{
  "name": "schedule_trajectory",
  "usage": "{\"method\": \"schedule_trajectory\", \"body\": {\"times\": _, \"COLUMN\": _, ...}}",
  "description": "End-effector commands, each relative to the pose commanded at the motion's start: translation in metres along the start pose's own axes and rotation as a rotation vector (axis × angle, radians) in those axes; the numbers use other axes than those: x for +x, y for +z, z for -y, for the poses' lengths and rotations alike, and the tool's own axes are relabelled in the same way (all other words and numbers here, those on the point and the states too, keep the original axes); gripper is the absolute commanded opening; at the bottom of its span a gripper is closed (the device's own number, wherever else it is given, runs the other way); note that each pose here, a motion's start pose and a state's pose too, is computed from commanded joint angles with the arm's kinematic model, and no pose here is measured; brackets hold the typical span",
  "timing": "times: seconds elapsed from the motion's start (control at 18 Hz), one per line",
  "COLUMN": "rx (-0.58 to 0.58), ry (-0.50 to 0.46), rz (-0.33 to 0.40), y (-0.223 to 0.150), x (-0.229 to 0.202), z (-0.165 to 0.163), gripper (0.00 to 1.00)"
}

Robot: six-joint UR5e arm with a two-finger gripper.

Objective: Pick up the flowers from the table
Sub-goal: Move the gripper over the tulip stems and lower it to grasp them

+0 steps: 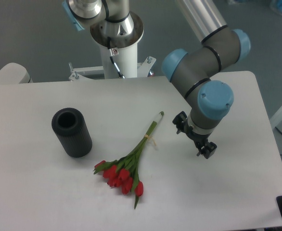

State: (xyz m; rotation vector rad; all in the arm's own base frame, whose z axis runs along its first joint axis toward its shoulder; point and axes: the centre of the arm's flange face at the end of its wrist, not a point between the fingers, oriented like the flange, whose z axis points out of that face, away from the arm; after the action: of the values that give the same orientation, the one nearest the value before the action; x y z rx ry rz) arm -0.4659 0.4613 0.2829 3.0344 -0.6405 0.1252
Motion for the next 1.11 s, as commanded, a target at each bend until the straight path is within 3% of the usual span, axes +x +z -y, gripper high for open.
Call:
{"method": "schedule_trajectory", "body": {"times": 0.22, "rx": -0.006, "ry": -0.032, "rz": -0.014, "y": 0.009, "x": 0.011, "z": 0.010, "gripper": 1.00}}
{"method": "schedule_trajectory", "body": {"times": 0.5, "rx": 0.001, "ry": -0.052, "rz": 0.023, "y": 0.021, "x": 0.022, "z": 0.014, "gripper": 1.00}}
{"method": "schedule_trajectory", "body": {"times": 1.11, "rx": -0.006, "ry": -0.117, "rz": -0.009, "y": 0.037, "x": 0.037, "z": 0.021, "gripper": 1.00}}
